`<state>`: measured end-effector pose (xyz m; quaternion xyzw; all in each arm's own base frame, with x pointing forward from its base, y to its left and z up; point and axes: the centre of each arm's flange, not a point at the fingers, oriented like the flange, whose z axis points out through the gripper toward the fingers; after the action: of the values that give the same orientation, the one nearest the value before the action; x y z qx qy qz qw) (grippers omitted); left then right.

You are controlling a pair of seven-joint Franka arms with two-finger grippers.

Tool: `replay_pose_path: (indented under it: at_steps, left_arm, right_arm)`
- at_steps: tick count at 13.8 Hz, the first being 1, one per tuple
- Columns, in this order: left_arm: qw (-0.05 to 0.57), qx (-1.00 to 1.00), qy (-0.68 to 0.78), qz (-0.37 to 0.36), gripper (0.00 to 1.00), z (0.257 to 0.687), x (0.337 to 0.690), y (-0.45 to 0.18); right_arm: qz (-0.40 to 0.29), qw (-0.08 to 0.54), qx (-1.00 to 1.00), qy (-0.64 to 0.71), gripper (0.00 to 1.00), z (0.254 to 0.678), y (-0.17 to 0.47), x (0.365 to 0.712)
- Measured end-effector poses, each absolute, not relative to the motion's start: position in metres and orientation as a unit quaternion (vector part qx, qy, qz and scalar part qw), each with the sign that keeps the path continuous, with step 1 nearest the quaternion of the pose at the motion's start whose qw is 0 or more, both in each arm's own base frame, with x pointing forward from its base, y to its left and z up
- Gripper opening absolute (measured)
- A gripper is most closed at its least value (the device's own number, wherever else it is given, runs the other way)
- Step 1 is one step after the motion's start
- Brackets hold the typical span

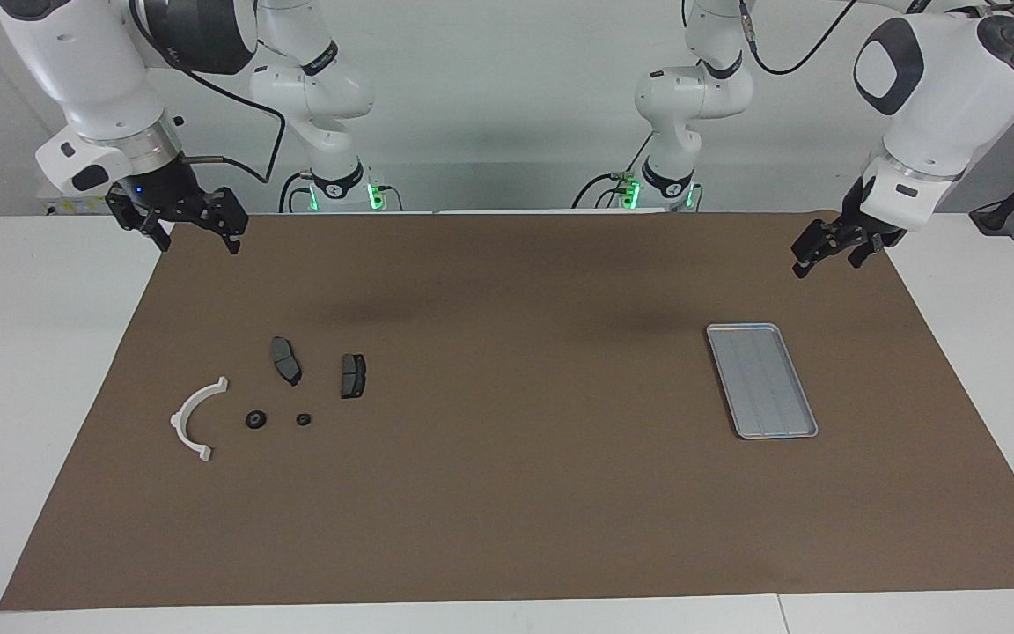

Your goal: Pick bearing gear from pile to tray

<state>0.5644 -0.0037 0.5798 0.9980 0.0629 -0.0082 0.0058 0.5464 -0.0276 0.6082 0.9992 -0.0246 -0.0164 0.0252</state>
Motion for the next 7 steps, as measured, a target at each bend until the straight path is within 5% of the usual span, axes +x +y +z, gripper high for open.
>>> replay_pose_path:
  at_steps: [7]
  left_arm:
    - [0.006, 0.998, 0.063, -0.008, 1.0, 0.5798, 0.5644, -0.0038]
  right_arm:
    - [-0.017, 0.023, 0.999, -0.031, 1.0, 0.6081, -0.0345, 0.546]
